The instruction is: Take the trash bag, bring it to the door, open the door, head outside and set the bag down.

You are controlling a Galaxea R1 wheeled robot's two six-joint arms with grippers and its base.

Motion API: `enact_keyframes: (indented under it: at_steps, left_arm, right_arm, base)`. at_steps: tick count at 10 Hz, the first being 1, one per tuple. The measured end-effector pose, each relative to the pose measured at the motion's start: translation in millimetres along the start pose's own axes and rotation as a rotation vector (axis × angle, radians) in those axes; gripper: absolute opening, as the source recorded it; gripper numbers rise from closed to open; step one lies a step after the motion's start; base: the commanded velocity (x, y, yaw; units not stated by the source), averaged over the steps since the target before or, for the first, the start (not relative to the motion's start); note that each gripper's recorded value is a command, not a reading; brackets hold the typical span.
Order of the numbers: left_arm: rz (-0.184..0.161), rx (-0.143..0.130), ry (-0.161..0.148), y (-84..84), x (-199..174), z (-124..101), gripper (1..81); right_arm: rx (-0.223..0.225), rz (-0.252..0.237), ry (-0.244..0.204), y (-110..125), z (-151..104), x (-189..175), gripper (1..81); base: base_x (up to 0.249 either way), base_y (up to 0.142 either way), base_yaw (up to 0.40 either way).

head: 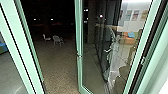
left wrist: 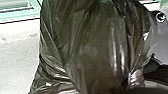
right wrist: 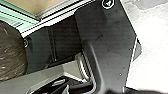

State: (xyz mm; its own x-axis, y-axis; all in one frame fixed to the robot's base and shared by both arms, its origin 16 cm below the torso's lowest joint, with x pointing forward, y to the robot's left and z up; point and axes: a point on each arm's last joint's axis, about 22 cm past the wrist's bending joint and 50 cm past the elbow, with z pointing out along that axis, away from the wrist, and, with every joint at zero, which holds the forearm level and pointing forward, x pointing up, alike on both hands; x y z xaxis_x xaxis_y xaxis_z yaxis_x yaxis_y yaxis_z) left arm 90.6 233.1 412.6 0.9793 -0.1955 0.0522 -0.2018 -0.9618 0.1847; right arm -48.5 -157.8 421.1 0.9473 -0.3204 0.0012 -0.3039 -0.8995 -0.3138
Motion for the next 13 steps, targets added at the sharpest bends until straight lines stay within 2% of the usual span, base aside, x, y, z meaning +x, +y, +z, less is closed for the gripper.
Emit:
enact_keyframes:
  at_steps: [5,7,13]
  left_arm:
    - [0.000,-0.005,0.000,3.8,0.4,0.7,1.0]
    - [0.000,-0.009,0.000,7.0,0.0,1.3,1.0]
    - [0.000,-0.003,0.000,2.4,-0.2,0.4,1.0]
  right_arm:
    - [0.001,0.000,0.000,-0.7,0.2,-0.1,81.1]
    - [0.000,0.000,0.000,0.3,-0.1,0.0,81.1]
    - [0.006,0.000,0.000,-4.1,0.8,-0.9,81.1]
  base:
    - [0.000,-0.126,0.000]
    - [0.000,0.000,0.000]
    - [0.000,0.000,0.000]
